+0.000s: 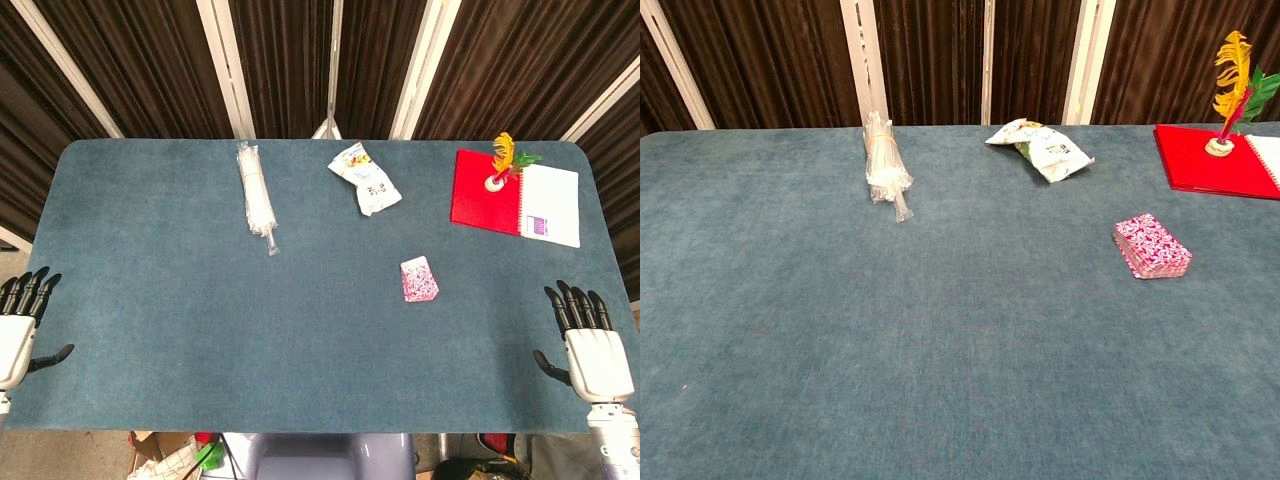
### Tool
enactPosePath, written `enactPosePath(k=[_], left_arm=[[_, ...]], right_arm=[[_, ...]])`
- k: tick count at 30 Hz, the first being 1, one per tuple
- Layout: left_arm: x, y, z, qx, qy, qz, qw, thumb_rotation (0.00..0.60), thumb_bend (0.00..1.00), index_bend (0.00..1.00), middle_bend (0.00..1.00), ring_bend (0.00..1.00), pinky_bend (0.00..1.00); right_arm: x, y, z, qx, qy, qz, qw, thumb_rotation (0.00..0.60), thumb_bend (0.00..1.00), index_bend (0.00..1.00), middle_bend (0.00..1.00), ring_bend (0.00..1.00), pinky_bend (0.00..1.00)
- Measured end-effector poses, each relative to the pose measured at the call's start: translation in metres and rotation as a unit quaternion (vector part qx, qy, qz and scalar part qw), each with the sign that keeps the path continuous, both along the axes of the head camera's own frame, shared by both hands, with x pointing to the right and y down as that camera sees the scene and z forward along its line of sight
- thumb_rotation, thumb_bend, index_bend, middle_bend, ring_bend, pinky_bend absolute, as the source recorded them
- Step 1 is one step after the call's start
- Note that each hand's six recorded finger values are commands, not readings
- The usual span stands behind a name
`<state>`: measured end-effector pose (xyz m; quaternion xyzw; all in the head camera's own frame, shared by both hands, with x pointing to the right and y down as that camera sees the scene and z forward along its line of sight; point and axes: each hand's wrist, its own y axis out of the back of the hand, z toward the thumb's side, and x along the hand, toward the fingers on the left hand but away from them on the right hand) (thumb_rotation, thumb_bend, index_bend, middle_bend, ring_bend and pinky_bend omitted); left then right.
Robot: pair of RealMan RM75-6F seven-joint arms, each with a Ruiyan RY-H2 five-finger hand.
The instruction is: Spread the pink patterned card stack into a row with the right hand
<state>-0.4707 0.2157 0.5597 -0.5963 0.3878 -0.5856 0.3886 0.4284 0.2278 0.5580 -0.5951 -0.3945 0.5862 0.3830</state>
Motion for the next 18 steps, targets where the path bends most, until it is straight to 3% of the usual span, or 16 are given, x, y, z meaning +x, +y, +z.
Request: enactPosePath(k=[11, 18], left_arm=[[0.0, 0.0, 0.0, -0.001, 0.002, 0.0, 1.0, 0.6, 0.0, 0.0, 0.0, 0.0, 0.0], [-0.001, -0.001, 0.001, -0.003, 0.005, -0.004, 1.0, 0.6, 0.0, 0.0, 0.0, 0.0, 0.0]], right_arm=[[-0.003, -0.002, 0.0, 0.0, -0.008, 0.002, 1.0, 0.6, 0.26, 0.0, 0.0, 0.0, 0.0], [-0.016, -0.018, -0.001, 0.005, -0.03, -0.004, 0.9995, 0.6, 0.26, 0.0, 0.0, 0.0, 0.0]])
